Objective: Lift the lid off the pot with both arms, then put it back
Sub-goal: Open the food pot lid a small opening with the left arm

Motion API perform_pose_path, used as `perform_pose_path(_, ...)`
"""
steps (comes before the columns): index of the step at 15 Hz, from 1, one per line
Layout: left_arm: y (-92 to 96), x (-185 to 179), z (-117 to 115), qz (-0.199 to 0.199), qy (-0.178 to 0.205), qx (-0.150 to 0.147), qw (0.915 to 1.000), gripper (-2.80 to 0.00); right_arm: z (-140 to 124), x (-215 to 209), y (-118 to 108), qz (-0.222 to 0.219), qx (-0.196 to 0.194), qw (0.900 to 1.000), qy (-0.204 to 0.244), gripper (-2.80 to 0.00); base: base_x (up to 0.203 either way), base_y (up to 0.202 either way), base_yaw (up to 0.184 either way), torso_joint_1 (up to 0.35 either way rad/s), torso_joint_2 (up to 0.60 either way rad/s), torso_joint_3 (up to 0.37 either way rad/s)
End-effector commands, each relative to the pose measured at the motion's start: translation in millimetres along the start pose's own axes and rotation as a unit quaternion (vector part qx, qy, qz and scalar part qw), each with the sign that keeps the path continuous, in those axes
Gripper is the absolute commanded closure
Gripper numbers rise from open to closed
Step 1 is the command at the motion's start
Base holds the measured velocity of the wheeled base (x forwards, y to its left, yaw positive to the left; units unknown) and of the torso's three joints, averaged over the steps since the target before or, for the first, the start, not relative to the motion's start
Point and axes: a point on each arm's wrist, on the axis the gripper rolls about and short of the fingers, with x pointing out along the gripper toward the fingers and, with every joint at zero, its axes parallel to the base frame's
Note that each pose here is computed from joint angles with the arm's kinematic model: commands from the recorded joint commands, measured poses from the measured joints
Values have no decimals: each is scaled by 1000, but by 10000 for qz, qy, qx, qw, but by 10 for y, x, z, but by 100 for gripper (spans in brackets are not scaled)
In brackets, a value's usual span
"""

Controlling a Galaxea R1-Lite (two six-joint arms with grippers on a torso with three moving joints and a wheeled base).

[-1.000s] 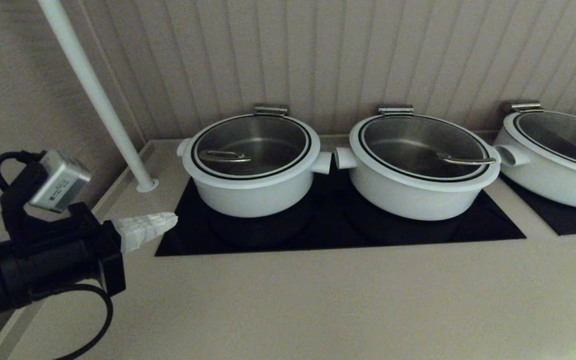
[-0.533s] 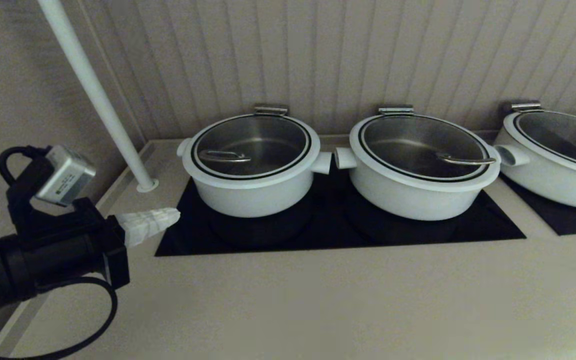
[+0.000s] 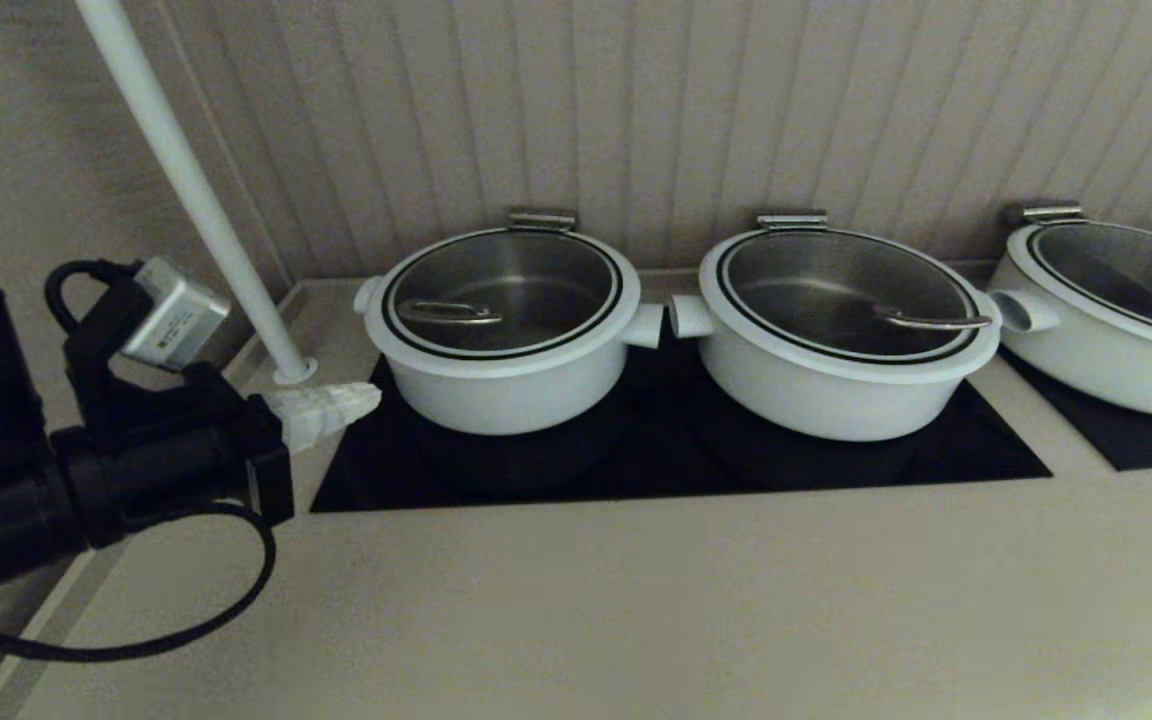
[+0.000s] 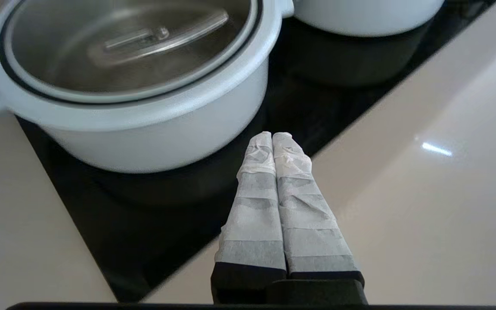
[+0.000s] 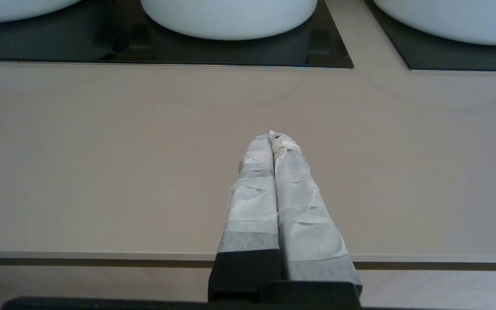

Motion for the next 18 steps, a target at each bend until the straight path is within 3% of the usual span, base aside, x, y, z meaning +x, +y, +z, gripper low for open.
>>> perform_pose_path(1,48,123,-51,-36,138,-43,9999,0,0,1,0,5,-5,10000,6,0,0,0,0,0,0,0)
perform_pose_path(8,-30,417,15,-430,142,16,9990,0,0,1,0,5,-5,10000,7,0,0,0,0,0,0,0)
perform_pose_path(18,-23,550,-25,-485,142,21,9987,0,0,1,0,5,-5,10000,7,0,0,0,0,0,0,0)
